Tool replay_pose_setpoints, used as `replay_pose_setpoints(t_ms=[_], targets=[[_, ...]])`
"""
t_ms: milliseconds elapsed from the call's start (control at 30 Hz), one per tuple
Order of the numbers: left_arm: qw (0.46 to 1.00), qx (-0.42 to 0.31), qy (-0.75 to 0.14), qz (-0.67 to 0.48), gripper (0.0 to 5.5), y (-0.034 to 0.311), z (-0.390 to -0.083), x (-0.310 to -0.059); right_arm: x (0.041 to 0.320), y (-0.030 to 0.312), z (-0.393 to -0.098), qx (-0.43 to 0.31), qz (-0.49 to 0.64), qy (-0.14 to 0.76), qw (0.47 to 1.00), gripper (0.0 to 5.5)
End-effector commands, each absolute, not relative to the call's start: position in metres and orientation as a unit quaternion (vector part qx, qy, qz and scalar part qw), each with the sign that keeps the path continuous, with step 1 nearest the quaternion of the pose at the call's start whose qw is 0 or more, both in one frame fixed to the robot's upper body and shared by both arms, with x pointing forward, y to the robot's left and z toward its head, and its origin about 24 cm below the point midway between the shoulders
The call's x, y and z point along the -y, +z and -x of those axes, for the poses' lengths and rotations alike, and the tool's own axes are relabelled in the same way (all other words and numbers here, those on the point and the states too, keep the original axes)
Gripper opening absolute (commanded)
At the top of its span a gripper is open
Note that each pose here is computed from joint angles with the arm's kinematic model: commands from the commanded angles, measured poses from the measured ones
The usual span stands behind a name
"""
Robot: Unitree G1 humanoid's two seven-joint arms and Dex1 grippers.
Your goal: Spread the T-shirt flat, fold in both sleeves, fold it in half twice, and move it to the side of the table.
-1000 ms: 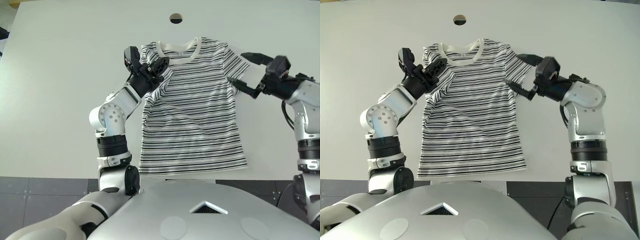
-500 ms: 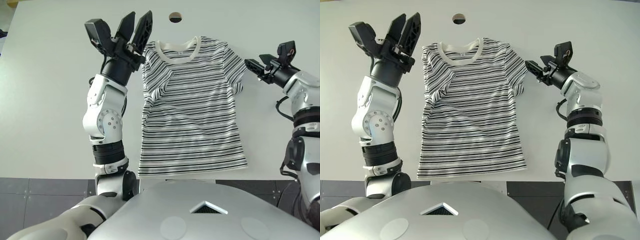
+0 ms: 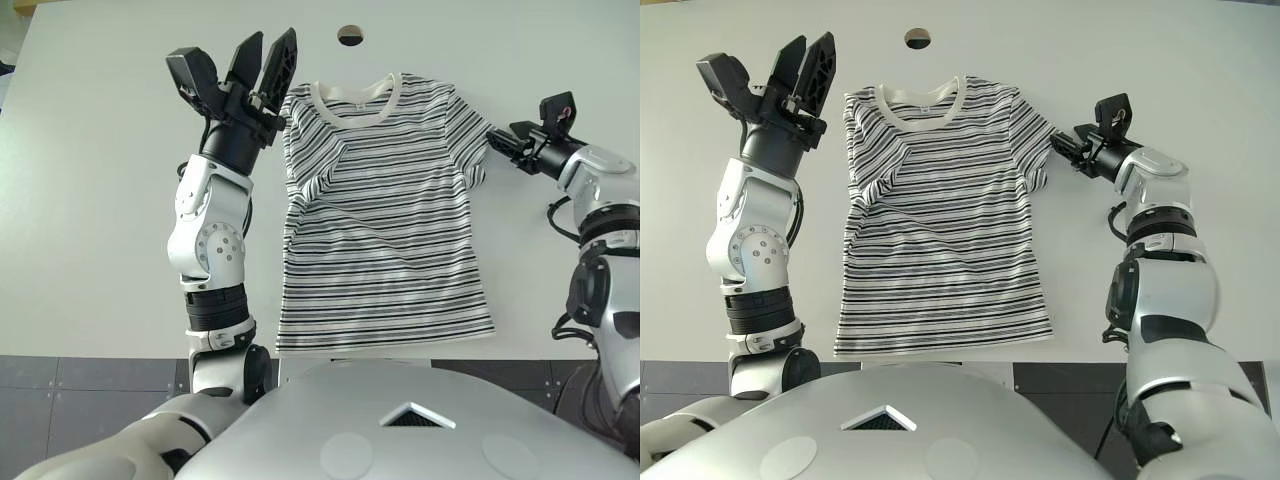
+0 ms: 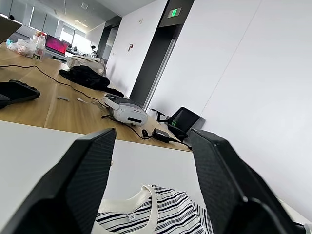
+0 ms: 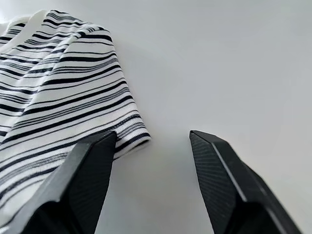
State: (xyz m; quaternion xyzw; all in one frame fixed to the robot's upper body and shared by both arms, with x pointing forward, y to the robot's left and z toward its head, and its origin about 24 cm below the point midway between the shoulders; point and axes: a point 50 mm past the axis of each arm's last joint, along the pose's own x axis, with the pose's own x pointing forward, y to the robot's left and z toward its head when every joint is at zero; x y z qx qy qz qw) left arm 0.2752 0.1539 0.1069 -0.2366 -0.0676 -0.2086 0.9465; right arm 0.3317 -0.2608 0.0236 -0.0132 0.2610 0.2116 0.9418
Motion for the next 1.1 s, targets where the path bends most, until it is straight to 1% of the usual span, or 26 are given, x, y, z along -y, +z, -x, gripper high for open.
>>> replay_pose_setpoints(t_ms=[33,233,300,333,367,433,500,767,933,1100], targets=[[0.947,0.052,-0.202,0.246,2.82,0.102,-0.276,-0.156,0.252,0.007,-0.325,-0.297,0.003,0.218,0.930,2.76],[0.947,0.040,-0.191,0.255,2.82,0.097,-0.277,-0.158,0.251,0.007,-0.324,-0.295,0.000,0.223,0.929,1.59],[0.947,0.036,-0.188,0.259,2.82,0.095,-0.277,-0.158,0.251,0.007,-0.324,-0.294,-0.002,0.225,0.929,1.28],[0.947,0.036,-0.188,0.260,2.82,0.095,-0.277,-0.157,0.252,0.007,-0.324,-0.294,-0.001,0.226,0.929,1.01],[0.947,0.036,-0.188,0.260,2.82,0.095,-0.277,-0.157,0.252,0.008,-0.324,-0.294,-0.001,0.226,0.929,0.93],[0.947,0.034,-0.187,0.260,2.82,0.095,-0.277,-0.156,0.253,0.008,-0.324,-0.294,-0.001,0.226,0.929,0.39],[0.947,0.032,-0.186,0.261,2.82,0.093,-0.277,-0.156,0.254,0.009,-0.324,-0.293,-0.002,0.226,0.929,0.12],[0.944,0.031,-0.183,0.273,2.82,0.093,-0.277,-0.157,0.256,0.015,-0.327,-0.283,-0.001,0.230,0.931,0.12],[0.942,0.030,-0.186,0.277,2.82,0.095,-0.275,-0.156,0.255,0.039,-0.336,-0.230,0.006,0.256,0.939,0.12],[0.941,0.031,-0.185,0.282,2.82,0.097,-0.275,-0.158,0.242,0.057,-0.337,-0.186,0.024,0.284,0.940,0.12]])
